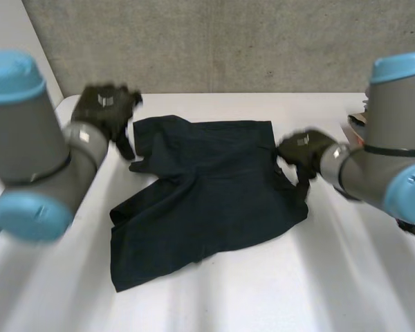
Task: Fold the laundry.
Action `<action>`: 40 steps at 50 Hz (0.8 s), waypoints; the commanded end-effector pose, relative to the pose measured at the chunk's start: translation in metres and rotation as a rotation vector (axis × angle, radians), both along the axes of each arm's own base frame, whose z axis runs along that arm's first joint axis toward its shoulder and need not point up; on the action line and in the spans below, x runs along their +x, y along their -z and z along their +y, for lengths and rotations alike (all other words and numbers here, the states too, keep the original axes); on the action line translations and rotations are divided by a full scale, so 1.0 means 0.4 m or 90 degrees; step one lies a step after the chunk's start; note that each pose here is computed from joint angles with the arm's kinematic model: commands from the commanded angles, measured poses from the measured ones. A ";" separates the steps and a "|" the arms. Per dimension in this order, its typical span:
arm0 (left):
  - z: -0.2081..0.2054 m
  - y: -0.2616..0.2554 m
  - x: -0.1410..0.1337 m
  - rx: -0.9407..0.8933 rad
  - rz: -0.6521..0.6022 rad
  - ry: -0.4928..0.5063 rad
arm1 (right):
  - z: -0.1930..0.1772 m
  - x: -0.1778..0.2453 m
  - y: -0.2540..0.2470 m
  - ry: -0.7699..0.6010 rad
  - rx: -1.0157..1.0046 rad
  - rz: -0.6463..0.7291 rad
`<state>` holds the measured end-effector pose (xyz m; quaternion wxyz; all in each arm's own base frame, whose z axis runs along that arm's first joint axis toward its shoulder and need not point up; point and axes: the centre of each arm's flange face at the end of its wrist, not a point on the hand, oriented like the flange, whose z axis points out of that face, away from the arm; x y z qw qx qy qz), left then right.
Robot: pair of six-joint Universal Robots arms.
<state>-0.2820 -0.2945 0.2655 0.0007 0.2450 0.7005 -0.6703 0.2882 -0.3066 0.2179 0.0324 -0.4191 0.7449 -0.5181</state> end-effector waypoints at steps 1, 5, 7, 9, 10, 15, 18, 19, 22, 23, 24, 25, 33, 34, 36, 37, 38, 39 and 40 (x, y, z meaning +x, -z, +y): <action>0.331 0.182 0.074 0.244 -0.143 0.094 | 0.107 -0.076 0.083 -0.067 0.114 0.048; 0.402 0.244 0.103 0.312 -0.177 0.109 | 0.125 -0.087 0.126 -0.090 0.108 0.046; 0.425 0.268 0.116 0.335 -0.190 0.108 | 0.125 -0.090 0.151 -0.093 0.090 0.040; 0.434 0.286 0.122 0.350 -0.190 0.104 | 0.121 -0.091 0.172 -0.092 0.063 0.034; 0.432 0.291 0.123 0.351 -0.189 0.101 | 0.119 -0.089 0.179 -0.094 0.052 0.032; 0.382 0.304 0.123 0.319 -0.166 0.066 | 0.102 -0.078 0.209 -0.096 -0.012 0.005; 0.352 0.306 0.121 0.288 -0.161 0.054 | 0.094 -0.070 0.216 -0.095 -0.049 -0.014; 0.346 0.308 0.120 0.282 -0.161 0.052 | 0.092 -0.067 0.217 -0.096 -0.057 -0.020; 0.321 0.319 0.115 0.256 -0.167 0.045 | 0.083 -0.059 0.222 -0.093 -0.082 -0.033; 0.316 0.321 0.113 0.250 -0.170 0.044 | 0.084 -0.056 0.221 -0.095 -0.087 -0.037; 0.308 0.327 0.111 0.240 -0.175 0.042 | 0.082 -0.052 0.225 -0.098 -0.094 -0.041; 0.303 0.328 0.109 0.232 -0.176 0.040 | 0.081 -0.050 0.227 -0.100 -0.098 -0.041; 0.259 0.348 0.079 0.177 -0.199 0.039 | 0.060 -0.027 0.254 -0.110 -0.130 -0.047; 0.255 0.350 0.076 0.171 -0.204 0.040 | 0.058 -0.023 0.256 -0.113 -0.135 -0.047; 0.238 0.354 0.065 0.150 -0.212 0.042 | 0.051 -0.013 0.262 -0.117 -0.151 -0.050; 0.232 0.357 0.062 0.145 -0.217 0.043 | 0.047 -0.011 0.263 -0.117 -0.157 -0.052; 0.226 0.360 0.059 0.141 -0.221 0.044 | 0.046 -0.009 0.266 -0.119 -0.160 -0.052; 0.219 0.368 0.053 0.136 -0.230 0.048 | 0.041 -0.002 0.270 -0.121 -0.169 -0.053; 0.215 0.373 0.050 0.133 -0.234 0.049 | 0.038 0.000 0.273 -0.121 -0.173 -0.053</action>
